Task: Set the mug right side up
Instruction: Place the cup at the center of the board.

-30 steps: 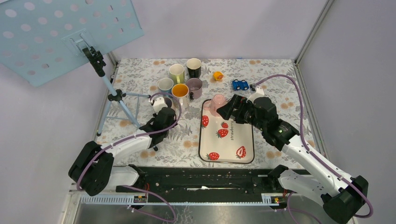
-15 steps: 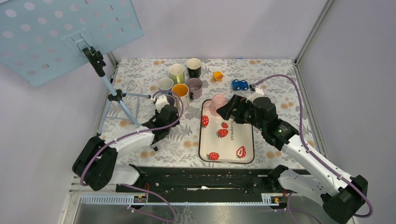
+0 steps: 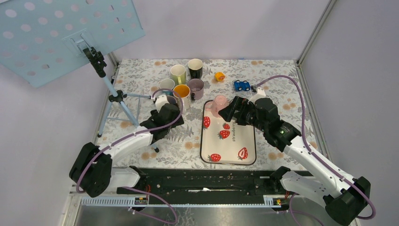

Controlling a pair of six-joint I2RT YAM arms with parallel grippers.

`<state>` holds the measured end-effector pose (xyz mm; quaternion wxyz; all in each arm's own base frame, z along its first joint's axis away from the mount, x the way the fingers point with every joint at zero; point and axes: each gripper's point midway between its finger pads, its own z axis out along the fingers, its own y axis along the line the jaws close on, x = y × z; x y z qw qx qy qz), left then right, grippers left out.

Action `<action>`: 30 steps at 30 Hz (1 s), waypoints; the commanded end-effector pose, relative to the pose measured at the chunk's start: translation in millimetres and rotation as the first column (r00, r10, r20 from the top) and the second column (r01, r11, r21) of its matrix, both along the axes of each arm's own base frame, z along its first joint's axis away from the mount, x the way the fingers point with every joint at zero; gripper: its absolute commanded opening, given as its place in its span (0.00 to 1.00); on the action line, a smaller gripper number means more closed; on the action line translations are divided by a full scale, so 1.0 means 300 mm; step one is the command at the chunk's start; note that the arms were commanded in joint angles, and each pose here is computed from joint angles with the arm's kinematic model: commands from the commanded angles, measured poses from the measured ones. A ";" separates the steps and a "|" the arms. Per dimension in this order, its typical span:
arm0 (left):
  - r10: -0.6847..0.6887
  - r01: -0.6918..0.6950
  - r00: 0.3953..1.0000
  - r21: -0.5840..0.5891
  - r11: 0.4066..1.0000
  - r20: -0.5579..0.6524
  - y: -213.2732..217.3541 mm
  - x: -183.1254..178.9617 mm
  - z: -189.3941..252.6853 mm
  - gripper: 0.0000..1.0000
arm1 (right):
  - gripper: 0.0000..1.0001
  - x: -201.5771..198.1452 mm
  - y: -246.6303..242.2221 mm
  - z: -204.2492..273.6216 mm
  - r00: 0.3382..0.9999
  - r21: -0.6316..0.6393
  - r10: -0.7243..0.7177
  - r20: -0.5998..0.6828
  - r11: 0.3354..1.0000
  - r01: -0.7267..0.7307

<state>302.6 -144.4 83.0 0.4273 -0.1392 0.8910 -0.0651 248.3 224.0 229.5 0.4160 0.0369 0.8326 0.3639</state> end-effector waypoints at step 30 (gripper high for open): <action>-0.493 0.510 0.860 -0.182 0.841 0.133 -0.296 -0.035 0.474 0.99 | 1.00 0.257 -0.227 -0.052 0.972 -0.207 -0.235 -0.006 0.951 0.229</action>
